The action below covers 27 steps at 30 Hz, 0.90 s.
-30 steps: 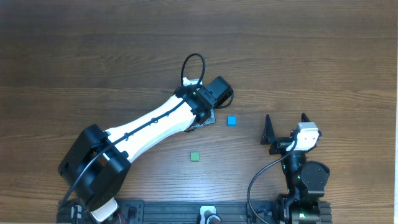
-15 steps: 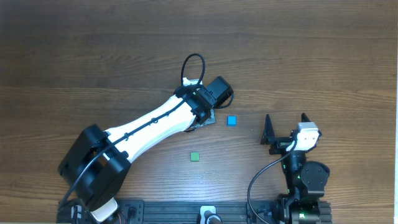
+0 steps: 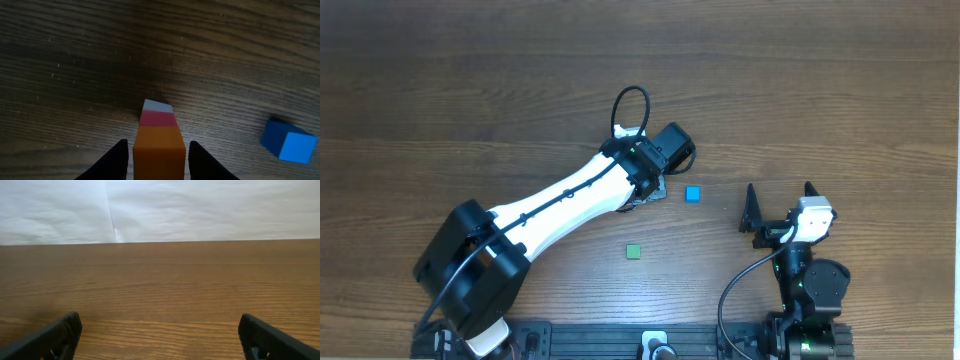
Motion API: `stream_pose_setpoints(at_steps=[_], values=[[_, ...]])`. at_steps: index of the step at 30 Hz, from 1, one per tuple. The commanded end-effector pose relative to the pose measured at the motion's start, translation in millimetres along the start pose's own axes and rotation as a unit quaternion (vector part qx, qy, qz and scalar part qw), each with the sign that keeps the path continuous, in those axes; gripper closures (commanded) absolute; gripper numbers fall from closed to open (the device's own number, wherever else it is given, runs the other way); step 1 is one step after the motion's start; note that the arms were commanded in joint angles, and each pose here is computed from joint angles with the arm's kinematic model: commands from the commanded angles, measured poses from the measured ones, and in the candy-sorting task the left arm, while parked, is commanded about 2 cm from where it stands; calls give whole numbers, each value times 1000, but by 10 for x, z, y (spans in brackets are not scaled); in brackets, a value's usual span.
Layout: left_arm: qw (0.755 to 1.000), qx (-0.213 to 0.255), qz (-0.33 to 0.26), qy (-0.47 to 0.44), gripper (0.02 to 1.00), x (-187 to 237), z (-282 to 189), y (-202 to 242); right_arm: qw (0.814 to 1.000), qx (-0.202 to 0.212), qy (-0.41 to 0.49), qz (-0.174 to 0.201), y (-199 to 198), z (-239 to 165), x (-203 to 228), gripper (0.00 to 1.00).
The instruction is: Stack Cubes
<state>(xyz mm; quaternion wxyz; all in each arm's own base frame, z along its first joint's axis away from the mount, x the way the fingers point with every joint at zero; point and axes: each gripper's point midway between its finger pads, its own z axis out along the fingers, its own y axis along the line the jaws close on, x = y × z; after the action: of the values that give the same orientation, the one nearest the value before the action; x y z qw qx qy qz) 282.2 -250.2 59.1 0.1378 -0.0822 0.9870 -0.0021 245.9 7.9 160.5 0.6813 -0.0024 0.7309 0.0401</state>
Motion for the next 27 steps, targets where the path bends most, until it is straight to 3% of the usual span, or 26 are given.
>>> stream_pose_setpoints(at_steps=[1, 3, 5, 8, 16, 20, 27], values=[[1000, -5, -6, 5, 540, 13, 44, 41, 1000, 1, 0, -3, -7, 3, 23, 9], [1000, -7, -6, 1, 382, 0, 43, 47, 1000, 1, 0, -3, -7, 3, 23, 7], [1000, -9, -12, -13, 139, -54, 21, 55, 1000, 1, 0, -3, -7, 3, 23, 9], [998, 2, -29, -54, 31, -277, -65, 61, 1000, 1, 0, -3, -7, 3, 23, 7], [984, 59, -53, -158, 20, -1171, -428, 291, 1000, 1, 0, -3, -7, 3, 23, 9], [968, 71, -111, -213, 20, -1672, -776, 798, 1000, 1, 0, -3, -7, 3, 23, 7], [936, 69, -127, -320, 20, -2015, -1696, 1707, 1000, 1, 0, -3, -7, 3, 23, 9]])
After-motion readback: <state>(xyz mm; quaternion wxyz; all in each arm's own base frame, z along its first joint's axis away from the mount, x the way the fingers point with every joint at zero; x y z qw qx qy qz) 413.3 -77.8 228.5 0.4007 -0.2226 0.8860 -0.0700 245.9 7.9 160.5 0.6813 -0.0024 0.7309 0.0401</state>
